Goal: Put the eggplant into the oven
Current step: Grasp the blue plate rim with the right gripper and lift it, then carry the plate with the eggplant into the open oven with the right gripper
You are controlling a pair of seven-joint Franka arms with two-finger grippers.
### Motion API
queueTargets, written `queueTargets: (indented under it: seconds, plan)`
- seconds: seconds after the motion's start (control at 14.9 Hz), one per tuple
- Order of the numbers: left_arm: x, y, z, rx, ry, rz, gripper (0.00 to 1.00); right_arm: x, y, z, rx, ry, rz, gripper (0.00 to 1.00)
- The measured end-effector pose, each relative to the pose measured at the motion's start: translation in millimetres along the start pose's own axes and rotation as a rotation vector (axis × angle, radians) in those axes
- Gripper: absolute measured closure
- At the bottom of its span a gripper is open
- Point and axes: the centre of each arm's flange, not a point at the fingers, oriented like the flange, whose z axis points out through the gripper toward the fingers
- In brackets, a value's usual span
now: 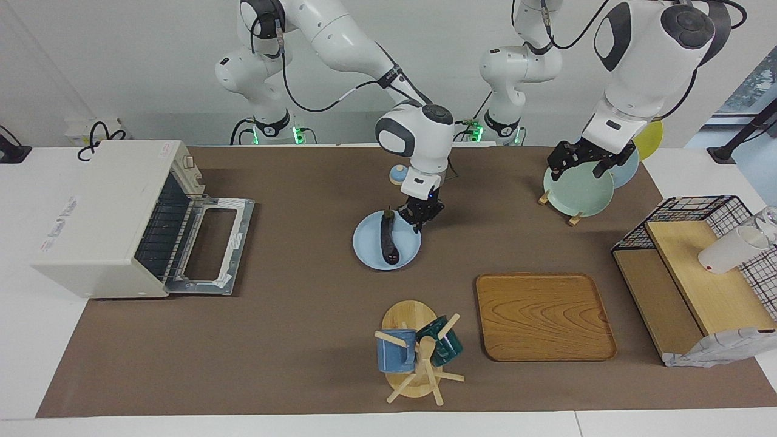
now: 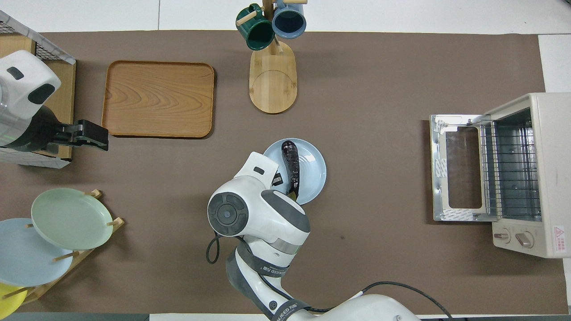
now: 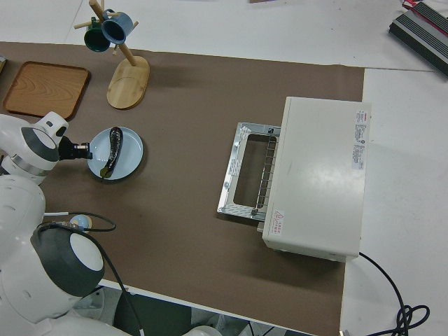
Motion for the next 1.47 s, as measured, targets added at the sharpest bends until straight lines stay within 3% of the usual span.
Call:
queueTargets:
  seconds: [0.33,0.6,1.0,1.2,1.47]
  plan:
    - [0,1,0,-0.015,-0.002,-0.001,0.00,30,93,1,-0.137,-0.066,0.080,0.97]
    - [0,2,0,-0.030,-0.004,-0.002,0.00,37,208,-32,-0.177,-0.148,0.084,0.97]
    - [0,2,0,-0.031,-0.004,-0.003,0.00,-35,350,-44,-0.154,-0.238,0.093,0.97]
    - [0,2,0,-0.031,-0.004,-0.003,0.00,-60,411,-32,-0.130,-0.226,0.109,0.97]
    - [0,1,0,-0.031,-0.004,-0.004,0.00,-85,436,-7,-0.108,-0.212,0.104,0.97]
